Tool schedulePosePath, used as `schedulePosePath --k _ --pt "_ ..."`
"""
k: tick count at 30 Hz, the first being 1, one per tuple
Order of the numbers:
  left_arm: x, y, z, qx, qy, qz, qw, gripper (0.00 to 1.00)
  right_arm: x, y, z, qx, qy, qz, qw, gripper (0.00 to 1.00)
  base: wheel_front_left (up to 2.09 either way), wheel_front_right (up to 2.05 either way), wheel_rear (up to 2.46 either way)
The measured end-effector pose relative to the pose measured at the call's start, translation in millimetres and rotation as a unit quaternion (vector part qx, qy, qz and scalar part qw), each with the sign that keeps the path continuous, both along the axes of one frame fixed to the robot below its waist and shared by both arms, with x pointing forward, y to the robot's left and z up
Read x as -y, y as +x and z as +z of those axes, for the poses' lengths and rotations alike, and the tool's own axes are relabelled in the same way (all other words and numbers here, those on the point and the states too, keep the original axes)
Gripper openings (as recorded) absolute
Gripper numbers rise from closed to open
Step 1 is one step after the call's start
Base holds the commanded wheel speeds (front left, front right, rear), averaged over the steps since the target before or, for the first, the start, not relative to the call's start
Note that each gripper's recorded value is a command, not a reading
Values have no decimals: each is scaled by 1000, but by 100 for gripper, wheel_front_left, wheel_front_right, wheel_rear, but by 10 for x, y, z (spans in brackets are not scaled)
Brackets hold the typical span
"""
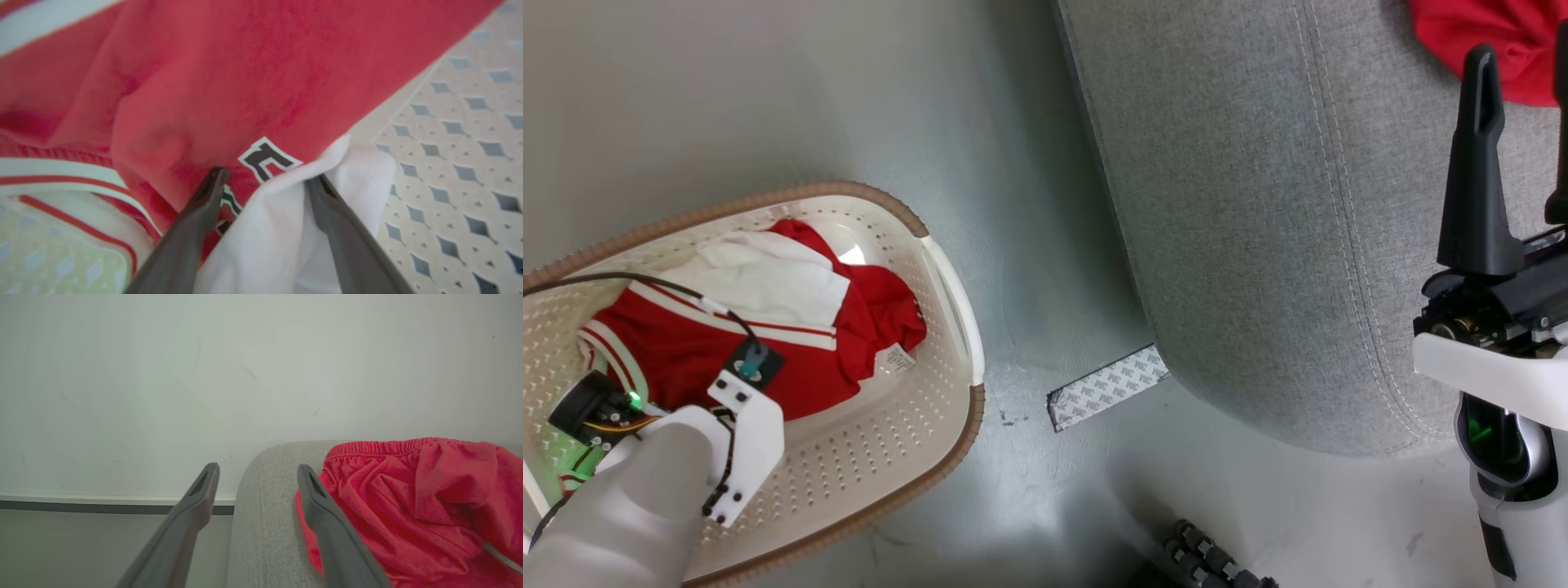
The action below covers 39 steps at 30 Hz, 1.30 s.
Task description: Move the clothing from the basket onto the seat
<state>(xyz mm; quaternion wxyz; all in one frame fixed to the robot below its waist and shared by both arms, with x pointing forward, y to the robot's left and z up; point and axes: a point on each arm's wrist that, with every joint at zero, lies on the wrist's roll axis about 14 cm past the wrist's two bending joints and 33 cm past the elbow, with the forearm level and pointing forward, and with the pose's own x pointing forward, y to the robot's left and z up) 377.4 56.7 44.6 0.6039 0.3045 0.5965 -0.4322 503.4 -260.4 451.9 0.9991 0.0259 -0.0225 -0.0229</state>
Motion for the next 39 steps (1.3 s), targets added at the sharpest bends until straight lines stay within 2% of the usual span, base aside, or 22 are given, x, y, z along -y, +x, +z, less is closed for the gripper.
schedulePosePath --k 1,2,3,4,13,26,31,39 --pt "1 5 -15 0 -1 1 1000 96 -4 4 4 1 -2 1 1000 100 0 0 0" --pt "7 -9 -25 -2 -2 1 1000 75 -11 9 11 2 -6 2 1000 100 0 0 0" --pt "9 -19 -30 -3 -2 2 1000 45 -18 13 20 4 -8 3 1000 100 0 0 0" --pt "7 -23 -32 -4 -2 3 1000 0 -27 16 29 6 -8 4 1000 100 0 0 0" --pt "204 36 91 13 -42 14 999 0 -20 -3 147 19 -11 0 1000 100 0 0 0" --pt "485 144 793 67 -114 75 988 0 -10 -165 734 77 -19 6 997 100 0 0 0" --pt "570 198 1184 104 -155 107 976 0 -59 -281 963 99 -19 16 995 100 0 0 0" --pt "680 343 1930 183 -228 163 942 0 -118 -578 1243 121 -12 30 992 100 0 0 0"
